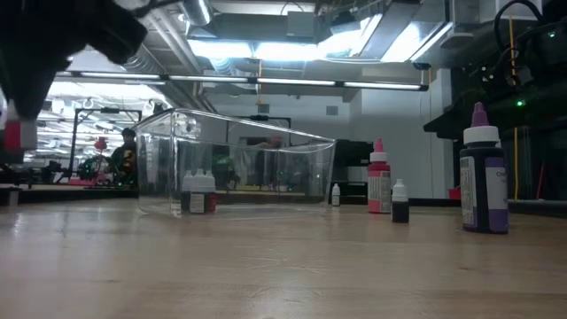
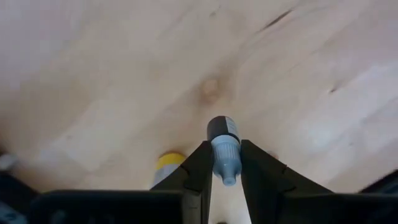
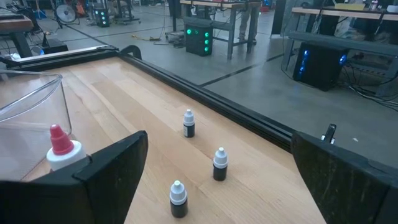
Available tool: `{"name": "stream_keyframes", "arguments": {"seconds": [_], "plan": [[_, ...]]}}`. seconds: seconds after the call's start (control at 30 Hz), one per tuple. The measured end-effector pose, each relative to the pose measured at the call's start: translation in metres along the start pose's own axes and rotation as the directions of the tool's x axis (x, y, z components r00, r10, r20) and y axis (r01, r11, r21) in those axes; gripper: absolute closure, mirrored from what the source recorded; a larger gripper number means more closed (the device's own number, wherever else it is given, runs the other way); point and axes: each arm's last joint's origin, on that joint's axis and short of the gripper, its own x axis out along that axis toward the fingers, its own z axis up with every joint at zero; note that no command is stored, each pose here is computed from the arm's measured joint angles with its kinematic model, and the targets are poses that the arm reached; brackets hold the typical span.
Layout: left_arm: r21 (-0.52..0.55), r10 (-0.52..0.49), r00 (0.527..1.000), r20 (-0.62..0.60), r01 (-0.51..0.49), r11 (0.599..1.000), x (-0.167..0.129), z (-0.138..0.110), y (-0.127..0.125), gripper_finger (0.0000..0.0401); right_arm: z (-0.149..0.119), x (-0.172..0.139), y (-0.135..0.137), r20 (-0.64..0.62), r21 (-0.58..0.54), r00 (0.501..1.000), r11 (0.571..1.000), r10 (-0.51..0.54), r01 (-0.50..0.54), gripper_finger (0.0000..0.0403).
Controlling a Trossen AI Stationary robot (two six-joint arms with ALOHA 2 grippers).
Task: Pick & Place food coloring
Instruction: Put the small black food coloring bottle into the transparent bin
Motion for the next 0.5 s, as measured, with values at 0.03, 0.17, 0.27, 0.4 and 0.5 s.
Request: {"name": "stream_keyframes", "arguments": {"seconds": [0.03, 0.17, 0.27, 0.4, 0.5], "plan": [[0.007, -0.006, 1.000, 0.003, 0.006, 1.000, -0.005, 0.000, 0.003, 0.0338, 0.000, 0.000, 0.000, 0.000, 0.000, 1.000, 1.000, 0.000, 0.000, 0.0008], [0.037, -0.015, 1.000, 0.016, 0.014, 0.999, -0.026, 0.001, 0.019, 0.0338, 0.000, 0.000, 0.000, -0.001, -0.001, 1.000, 1.000, 0.000, 0.000, 0.0008], [0.080, 0.009, 0.999, 0.044, -0.013, 0.997, -0.047, 0.004, 0.028, 0.0338, 0.000, 0.000, 0.000, 0.000, -0.001, 1.000, 1.000, 0.000, 0.000, 0.0008], [0.151, 0.057, 0.994, 0.094, -0.071, 0.986, -0.075, 0.013, 0.034, 0.0338, 0.000, 0.000, 0.000, 0.000, 0.000, 1.000, 1.000, 0.000, 0.000, 0.0008], [0.204, 0.060, 0.989, 0.133, -0.087, 0.975, -0.092, 0.024, 0.034, 0.0338, 0.000, 0.000, 0.000, 0.000, -0.001, 1.000, 1.000, 0.000, 0.000, 0.0008]]}}
